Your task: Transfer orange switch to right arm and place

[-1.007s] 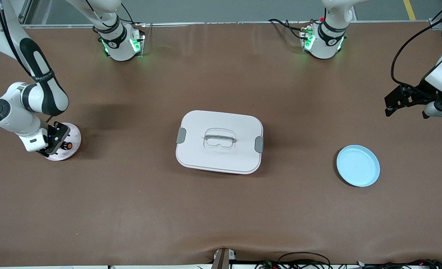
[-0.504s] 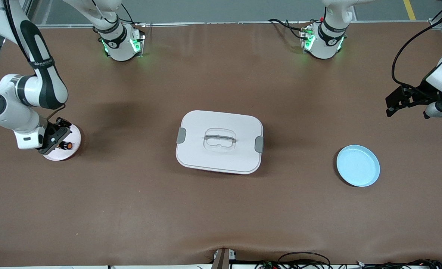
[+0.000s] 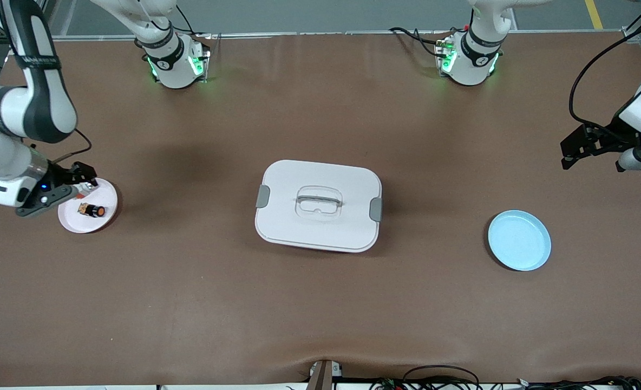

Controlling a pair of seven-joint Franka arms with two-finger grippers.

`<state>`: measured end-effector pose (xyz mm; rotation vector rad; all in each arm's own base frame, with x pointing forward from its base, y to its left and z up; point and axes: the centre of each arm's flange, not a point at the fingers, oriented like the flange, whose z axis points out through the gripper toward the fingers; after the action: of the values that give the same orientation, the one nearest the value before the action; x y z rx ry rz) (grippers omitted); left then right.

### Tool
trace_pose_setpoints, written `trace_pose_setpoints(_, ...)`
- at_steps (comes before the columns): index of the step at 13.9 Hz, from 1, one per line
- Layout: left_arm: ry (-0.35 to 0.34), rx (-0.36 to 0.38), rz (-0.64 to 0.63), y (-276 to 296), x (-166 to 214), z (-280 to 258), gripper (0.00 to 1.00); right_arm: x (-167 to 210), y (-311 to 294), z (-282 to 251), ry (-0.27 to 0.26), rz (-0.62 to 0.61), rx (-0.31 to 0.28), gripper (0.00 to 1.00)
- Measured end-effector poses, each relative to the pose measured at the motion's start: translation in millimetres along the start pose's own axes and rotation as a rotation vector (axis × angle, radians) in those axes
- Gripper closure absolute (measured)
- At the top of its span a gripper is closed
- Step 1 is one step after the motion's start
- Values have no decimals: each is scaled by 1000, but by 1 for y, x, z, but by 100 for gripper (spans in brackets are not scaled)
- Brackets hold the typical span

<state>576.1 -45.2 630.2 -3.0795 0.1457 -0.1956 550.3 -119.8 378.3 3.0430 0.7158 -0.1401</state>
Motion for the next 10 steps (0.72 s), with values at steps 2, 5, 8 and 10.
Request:
trace_pose_setpoints(2, 0, 0, -1, -1, 0, 0, 0, 4, 4, -27, 0, 76, 22, 0)
trace_pose_setpoints(5, 0, 0, 0, 0, 0, 0, 0, 7, 5, -45, 1, 192, 24, 0)
trace_pose_setpoints(8, 0, 0, -1, -1, 0, 0, 0, 24, -13, -70, -16, 328, 28, 0)
trace_pose_setpoints(10, 0, 0, 0, 0, 0, 0, 0, 34, -24, -82, -9, 355, 21, 0)
